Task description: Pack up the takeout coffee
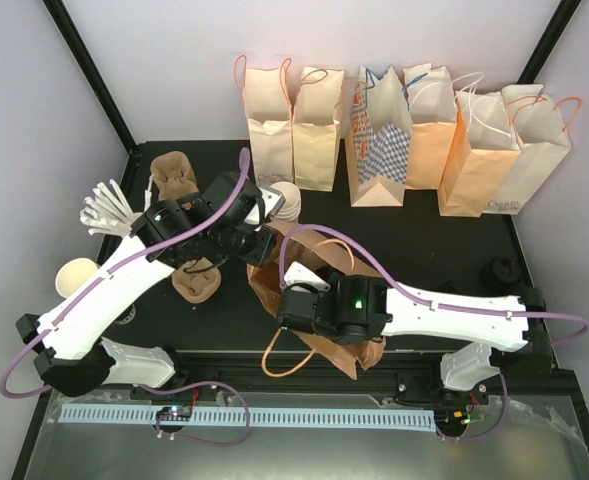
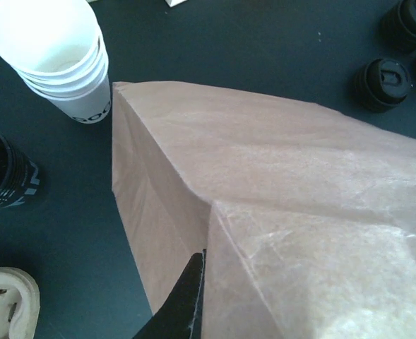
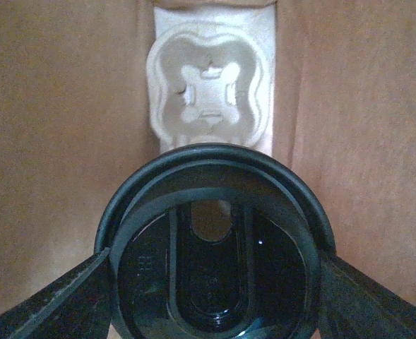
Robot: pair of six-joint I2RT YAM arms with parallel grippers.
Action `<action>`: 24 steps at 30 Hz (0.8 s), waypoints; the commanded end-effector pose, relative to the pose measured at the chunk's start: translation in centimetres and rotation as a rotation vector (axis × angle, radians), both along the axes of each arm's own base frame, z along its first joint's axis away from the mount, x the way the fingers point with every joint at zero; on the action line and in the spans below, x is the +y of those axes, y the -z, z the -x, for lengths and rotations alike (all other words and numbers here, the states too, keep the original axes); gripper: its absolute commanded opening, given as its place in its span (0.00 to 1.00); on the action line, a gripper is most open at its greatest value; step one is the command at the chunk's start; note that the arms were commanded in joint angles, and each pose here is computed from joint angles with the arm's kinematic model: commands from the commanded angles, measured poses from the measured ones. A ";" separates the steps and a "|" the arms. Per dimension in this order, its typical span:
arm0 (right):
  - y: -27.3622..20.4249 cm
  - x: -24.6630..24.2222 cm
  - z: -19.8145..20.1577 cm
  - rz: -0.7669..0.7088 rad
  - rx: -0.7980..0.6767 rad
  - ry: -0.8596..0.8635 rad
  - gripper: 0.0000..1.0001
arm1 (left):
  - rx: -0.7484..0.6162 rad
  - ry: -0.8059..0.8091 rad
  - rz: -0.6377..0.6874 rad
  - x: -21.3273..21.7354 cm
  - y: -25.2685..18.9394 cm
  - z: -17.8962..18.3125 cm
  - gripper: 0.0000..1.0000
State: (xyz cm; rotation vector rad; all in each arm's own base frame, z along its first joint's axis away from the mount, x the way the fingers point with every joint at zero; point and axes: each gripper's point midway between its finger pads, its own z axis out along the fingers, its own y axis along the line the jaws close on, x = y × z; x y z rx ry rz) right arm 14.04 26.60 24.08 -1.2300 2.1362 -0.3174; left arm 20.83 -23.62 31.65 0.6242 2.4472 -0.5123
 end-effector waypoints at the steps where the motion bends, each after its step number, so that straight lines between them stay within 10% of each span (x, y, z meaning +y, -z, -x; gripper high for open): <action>1: -0.6 -0.4 -1.5 0.022 -0.118 0.031 0.46 | -0.010 0.064 0.038 -1.4 0.1 0.4 0.02; 24: 4.0 -1.7 -0.5 -0.023 0.034 0.045 0.46 | 0.001 0.061 0.057 -1.3 0.3 0.8 0.01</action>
